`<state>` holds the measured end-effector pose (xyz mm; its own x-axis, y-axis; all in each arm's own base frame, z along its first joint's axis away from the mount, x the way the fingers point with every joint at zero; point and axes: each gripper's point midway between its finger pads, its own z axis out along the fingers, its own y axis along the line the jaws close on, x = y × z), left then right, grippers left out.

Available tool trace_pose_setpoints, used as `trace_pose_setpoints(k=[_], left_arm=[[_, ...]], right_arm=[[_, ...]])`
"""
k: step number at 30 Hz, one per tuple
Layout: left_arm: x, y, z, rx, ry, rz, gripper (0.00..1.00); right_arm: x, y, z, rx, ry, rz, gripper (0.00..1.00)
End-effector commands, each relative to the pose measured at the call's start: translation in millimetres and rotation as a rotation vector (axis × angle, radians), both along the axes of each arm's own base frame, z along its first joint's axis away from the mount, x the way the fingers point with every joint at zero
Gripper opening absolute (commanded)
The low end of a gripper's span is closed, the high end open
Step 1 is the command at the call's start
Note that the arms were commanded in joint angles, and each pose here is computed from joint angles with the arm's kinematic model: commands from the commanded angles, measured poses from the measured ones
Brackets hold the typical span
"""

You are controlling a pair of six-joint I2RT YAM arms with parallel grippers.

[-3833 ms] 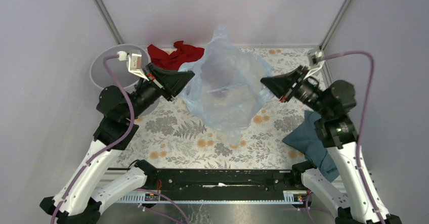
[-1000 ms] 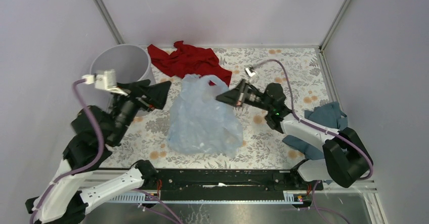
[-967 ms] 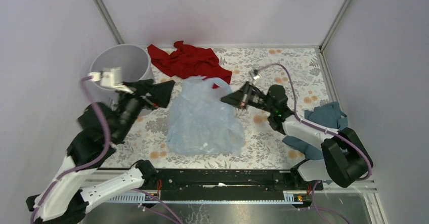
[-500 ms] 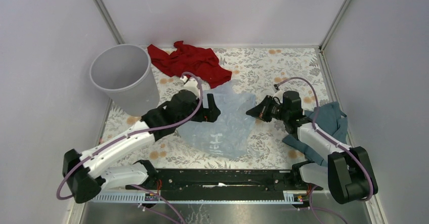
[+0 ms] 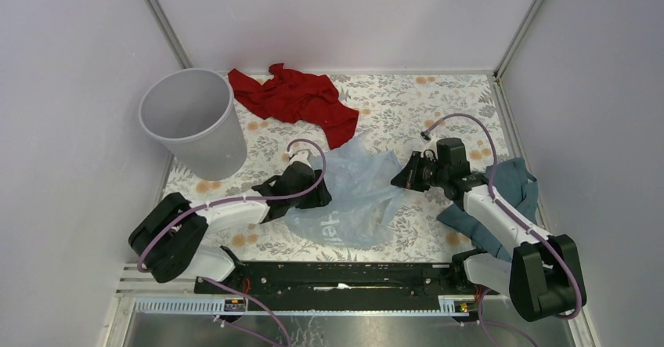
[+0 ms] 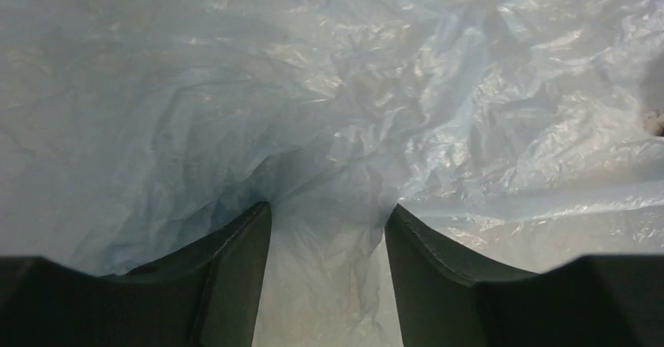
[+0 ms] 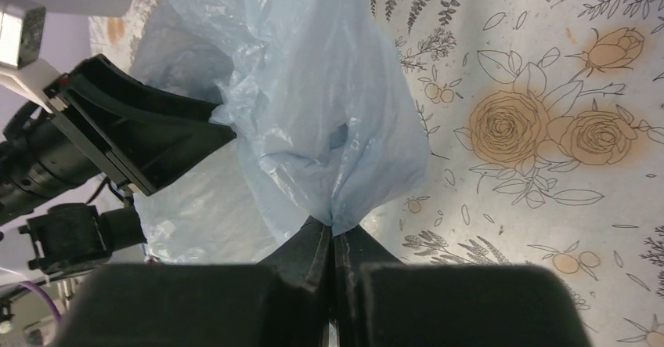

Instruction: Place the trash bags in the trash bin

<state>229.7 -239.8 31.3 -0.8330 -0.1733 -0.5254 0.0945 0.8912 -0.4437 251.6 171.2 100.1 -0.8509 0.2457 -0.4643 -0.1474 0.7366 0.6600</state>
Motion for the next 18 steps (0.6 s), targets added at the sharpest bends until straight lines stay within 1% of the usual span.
trace_pose_setpoints(k=[1,4,7,8,13,14,16,18], left_arm=[[-1,-6,-2,-0.053,-0.004,0.003,0.58],[3,-10,15,-0.065,-0.042,-0.017,0.59],[10,-17,53,-0.087,-0.098,-0.053,0.65],[12,-21,71,-0.103,-0.123,-0.071,0.69],[5,-38,167,-0.221,-0.269,-0.220,0.97],[0,-40,182,-0.245,-0.295,-0.255,0.99],[-15,-46,208,-0.311,-0.339,-0.350,0.99],[-42,-57,226,-0.391,-0.373,-0.514,0.99]], right_arm=[[9,-3,7,-0.052,-0.059,0.048,0.00],[14,-10,3,-0.107,-0.067,0.030,0.00],[14,-15,4,-0.137,-0.067,0.025,0.00],[13,-15,5,-0.140,-0.071,0.026,0.01],[12,-16,8,-0.139,-0.080,0.023,0.02],[12,-16,9,-0.138,-0.080,0.023,0.02],[12,-14,11,-0.128,-0.084,0.031,0.02],[12,-10,16,-0.105,-0.085,0.046,0.02]])
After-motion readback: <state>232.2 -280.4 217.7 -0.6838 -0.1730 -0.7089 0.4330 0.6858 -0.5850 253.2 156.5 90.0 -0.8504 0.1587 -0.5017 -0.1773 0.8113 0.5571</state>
